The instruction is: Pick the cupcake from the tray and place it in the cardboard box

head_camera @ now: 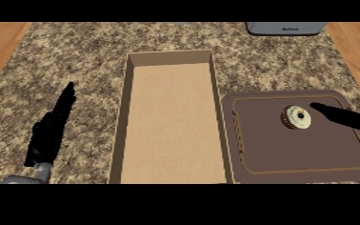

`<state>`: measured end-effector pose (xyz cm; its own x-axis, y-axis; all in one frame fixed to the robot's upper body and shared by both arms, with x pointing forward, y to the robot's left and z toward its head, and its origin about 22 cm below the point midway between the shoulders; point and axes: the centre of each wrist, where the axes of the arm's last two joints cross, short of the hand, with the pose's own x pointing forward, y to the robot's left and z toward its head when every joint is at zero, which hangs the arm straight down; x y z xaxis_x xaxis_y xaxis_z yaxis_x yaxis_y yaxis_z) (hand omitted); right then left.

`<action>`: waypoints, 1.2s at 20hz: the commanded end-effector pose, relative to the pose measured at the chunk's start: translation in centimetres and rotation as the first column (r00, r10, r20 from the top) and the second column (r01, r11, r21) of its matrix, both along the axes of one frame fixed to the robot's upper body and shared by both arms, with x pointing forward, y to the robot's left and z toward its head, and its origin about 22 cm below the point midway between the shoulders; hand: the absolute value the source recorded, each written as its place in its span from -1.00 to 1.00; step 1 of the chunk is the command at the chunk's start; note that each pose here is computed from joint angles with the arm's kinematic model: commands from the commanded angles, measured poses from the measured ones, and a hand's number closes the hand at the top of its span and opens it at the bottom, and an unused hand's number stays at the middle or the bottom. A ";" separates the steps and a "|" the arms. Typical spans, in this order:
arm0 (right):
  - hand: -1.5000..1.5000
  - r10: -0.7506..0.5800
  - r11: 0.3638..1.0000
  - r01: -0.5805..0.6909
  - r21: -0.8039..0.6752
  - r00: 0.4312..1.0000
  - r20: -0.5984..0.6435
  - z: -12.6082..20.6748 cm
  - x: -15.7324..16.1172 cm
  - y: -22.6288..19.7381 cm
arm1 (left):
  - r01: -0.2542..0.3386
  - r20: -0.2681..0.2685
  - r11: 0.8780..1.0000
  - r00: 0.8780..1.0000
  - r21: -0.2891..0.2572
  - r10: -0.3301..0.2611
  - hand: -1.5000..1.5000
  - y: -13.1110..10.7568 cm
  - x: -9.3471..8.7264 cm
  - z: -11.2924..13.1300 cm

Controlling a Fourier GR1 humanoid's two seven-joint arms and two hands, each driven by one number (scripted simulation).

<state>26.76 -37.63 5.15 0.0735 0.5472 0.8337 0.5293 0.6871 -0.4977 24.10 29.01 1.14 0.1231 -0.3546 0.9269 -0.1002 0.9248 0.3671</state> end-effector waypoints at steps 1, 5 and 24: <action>-1.00 0.019 0.981 -0.066 -0.182 0.968 -0.250 2.4 -1.5 -2.5 | -0.009 0.001 1.000 1.000 0.011 0.009 0.00 -0.7 -0.6 -0.3; -1.00 0.062 0.958 -0.196 -0.211 0.855 -0.515 5.4 -0.6 -1.8 | 0.013 -0.017 1.000 1.000 0.019 -0.012 0.00 1.0 -0.1 0.3; -1.00 0.042 0.963 -0.237 -0.126 0.597 -0.801 6.0 0.9 9.1 | 0.012 -0.021 1.000 1.000 0.005 -0.012 0.00 0.1 -0.4 1.2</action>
